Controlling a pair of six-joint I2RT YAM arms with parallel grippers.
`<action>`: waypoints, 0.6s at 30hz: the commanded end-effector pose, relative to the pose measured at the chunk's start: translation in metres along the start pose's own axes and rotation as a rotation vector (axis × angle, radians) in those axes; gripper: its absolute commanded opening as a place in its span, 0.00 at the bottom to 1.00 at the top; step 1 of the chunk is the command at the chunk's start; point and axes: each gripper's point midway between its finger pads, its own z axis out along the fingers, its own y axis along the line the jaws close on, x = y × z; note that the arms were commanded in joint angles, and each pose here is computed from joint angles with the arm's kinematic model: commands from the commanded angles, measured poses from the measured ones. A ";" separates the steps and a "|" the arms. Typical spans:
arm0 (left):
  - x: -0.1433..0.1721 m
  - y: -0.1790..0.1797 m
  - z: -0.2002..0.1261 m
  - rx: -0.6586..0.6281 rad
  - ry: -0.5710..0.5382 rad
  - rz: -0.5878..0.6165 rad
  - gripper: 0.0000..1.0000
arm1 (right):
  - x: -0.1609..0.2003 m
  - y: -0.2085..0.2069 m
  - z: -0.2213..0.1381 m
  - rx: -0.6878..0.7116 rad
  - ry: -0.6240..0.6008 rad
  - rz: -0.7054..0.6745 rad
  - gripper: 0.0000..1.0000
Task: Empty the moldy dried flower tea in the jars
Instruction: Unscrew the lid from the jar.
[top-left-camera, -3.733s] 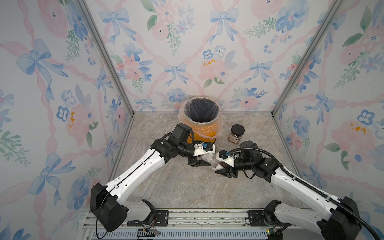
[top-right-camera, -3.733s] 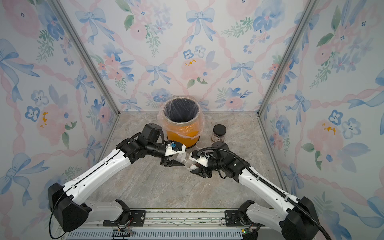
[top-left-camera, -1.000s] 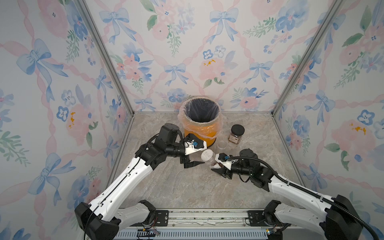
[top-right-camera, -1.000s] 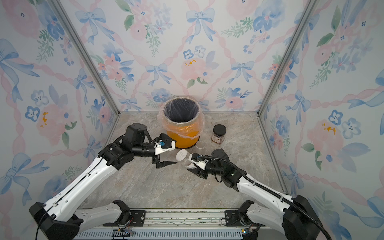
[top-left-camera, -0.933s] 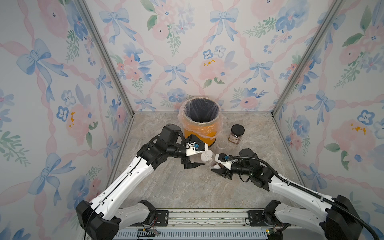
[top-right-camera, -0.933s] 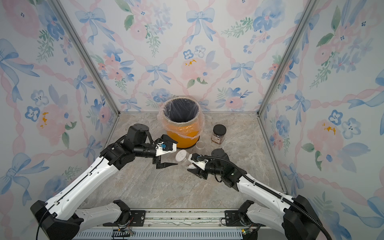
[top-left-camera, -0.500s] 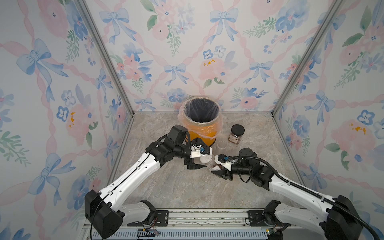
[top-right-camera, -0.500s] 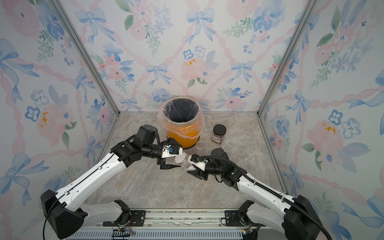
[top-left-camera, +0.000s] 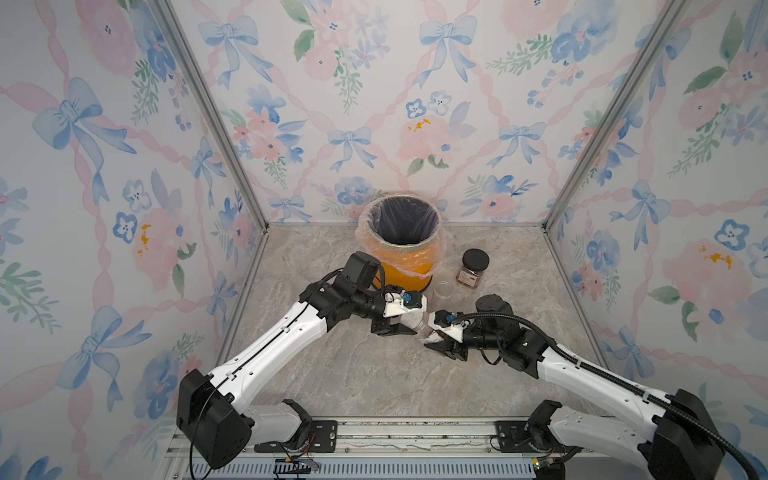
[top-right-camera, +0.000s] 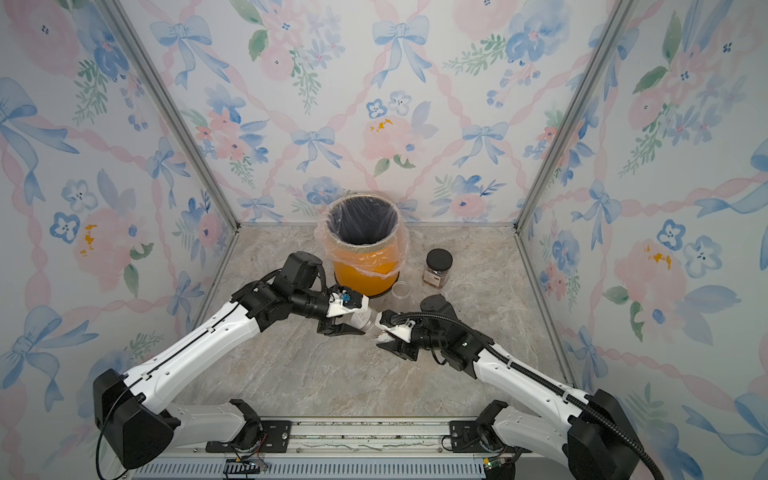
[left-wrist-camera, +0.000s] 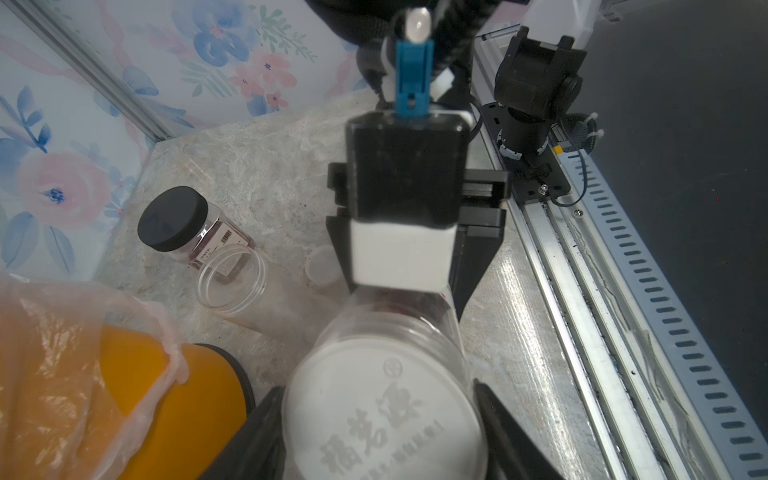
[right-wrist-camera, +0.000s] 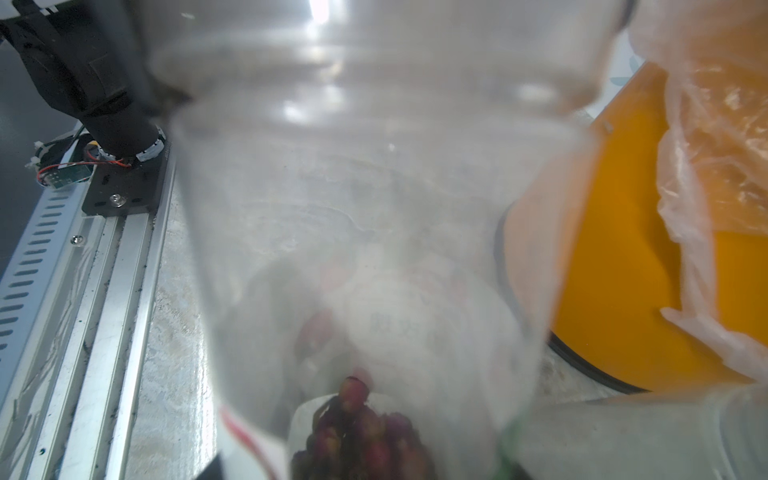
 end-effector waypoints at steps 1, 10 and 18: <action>0.004 -0.006 0.006 0.035 -0.002 -0.030 0.56 | -0.013 -0.001 0.002 -0.022 -0.025 -0.048 0.56; -0.007 -0.017 0.005 0.103 -0.070 -0.090 0.47 | -0.010 -0.007 0.004 0.019 -0.022 -0.054 0.56; -0.017 -0.011 0.006 0.125 -0.079 -0.327 0.41 | -0.009 -0.015 0.009 0.115 -0.047 -0.058 0.55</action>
